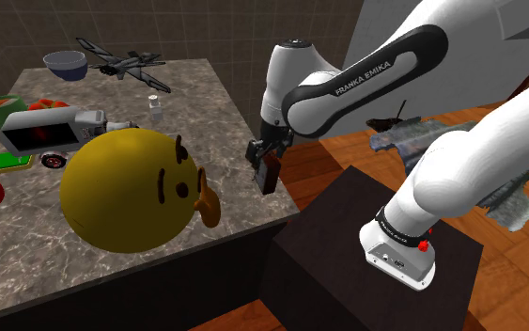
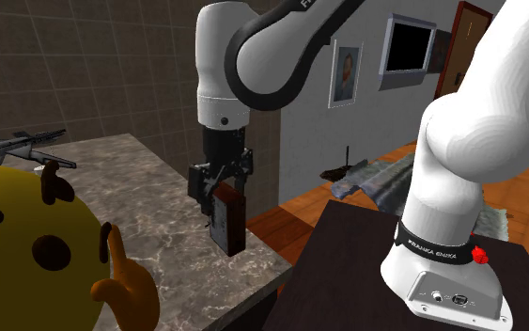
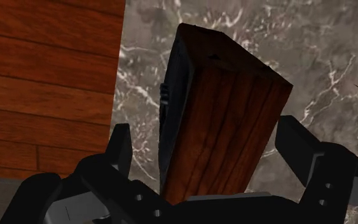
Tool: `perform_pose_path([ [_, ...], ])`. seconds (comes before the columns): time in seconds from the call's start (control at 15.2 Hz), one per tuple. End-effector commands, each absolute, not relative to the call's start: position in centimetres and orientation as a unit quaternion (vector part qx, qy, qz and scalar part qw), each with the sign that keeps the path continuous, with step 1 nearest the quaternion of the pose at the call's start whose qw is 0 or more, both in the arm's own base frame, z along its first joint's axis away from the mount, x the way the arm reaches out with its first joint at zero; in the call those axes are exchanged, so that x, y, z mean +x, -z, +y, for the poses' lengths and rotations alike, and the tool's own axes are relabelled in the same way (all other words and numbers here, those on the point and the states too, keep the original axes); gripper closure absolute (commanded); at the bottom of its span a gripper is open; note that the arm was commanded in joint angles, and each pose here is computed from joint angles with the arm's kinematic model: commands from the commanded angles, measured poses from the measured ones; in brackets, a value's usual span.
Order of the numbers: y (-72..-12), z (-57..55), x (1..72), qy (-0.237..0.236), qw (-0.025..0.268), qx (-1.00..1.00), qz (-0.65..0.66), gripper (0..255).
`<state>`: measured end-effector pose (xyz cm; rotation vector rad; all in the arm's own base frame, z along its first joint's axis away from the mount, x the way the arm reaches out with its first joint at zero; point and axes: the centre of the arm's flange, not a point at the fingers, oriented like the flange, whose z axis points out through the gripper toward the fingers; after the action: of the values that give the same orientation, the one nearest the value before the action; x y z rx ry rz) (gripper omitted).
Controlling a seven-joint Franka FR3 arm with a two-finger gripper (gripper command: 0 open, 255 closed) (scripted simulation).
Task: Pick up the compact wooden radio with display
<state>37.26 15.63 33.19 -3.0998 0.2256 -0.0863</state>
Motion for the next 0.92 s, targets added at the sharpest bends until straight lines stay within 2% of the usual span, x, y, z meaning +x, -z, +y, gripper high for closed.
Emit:
perform_pose_path([
  [0.0,-33.0,15.6,37.3,0.028,0.016,-0.997,0.073,255],
  [0.59,-32.9,15.6,37.3,0.028,0.016,-0.997,0.073,255],
  [0.86,-35.1,15.6,37.3,0.028,0.016,-0.997,0.073,255],
])
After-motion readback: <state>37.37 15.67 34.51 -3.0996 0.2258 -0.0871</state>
